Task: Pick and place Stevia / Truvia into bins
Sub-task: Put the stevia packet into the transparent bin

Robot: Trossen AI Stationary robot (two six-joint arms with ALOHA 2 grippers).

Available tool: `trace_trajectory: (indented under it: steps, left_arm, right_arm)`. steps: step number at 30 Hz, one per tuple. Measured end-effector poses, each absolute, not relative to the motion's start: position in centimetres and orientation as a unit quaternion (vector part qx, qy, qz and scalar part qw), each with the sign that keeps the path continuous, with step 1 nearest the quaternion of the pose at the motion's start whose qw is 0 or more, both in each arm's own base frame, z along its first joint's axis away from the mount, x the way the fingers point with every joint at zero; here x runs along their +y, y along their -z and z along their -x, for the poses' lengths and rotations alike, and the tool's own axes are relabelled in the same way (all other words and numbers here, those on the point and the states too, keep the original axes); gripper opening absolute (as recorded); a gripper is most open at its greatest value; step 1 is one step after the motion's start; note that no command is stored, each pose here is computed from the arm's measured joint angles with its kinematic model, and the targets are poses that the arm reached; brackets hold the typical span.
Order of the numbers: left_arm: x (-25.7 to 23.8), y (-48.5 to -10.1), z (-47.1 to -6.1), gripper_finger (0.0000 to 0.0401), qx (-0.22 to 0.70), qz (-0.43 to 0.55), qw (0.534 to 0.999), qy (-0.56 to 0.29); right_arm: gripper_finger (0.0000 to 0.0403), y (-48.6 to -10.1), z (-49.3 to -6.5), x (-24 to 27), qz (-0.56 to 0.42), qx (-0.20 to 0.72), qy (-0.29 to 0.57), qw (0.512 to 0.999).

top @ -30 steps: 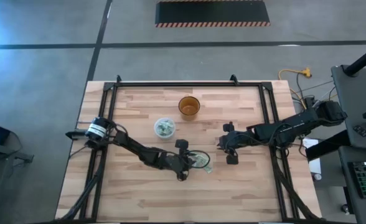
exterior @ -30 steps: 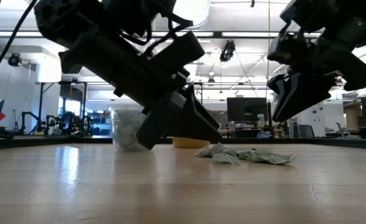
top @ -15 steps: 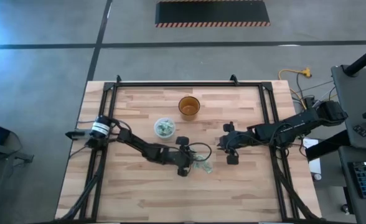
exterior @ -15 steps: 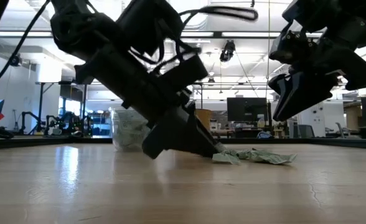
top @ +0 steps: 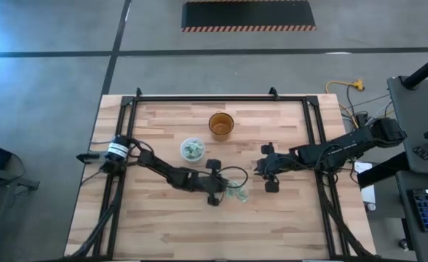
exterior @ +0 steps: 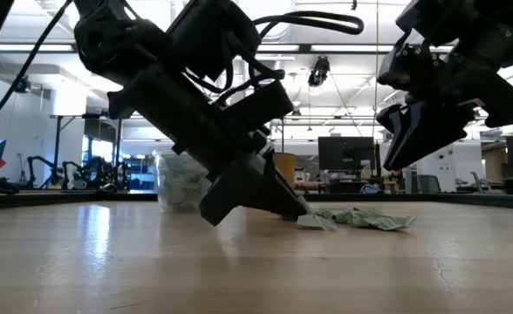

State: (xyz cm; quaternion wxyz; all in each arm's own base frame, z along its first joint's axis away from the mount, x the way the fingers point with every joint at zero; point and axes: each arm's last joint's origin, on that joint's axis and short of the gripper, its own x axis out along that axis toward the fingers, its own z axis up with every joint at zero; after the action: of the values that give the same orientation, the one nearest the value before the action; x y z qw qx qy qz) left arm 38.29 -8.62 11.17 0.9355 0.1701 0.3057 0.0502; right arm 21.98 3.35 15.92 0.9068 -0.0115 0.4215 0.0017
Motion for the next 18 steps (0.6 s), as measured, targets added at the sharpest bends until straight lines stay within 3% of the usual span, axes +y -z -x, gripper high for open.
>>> trace_trajectory:
  steps: [7, 18]
  left_arm:
    - [-8.9, -14.1, -37.3, 0.0002, 0.307, -0.185, 0.931, -0.073]
    - [-8.2, -19.9, -32.4, 0.0000, 0.323, -0.246, 0.894, -0.188]
  right_arm:
    - [0.0059, -15.8, -21.9, 3.3, 0.012, 0.422, -0.002, 0.906]
    - [0.0059, -15.7, -21.9, 3.3, 0.011, 0.417, -0.002, 0.909]
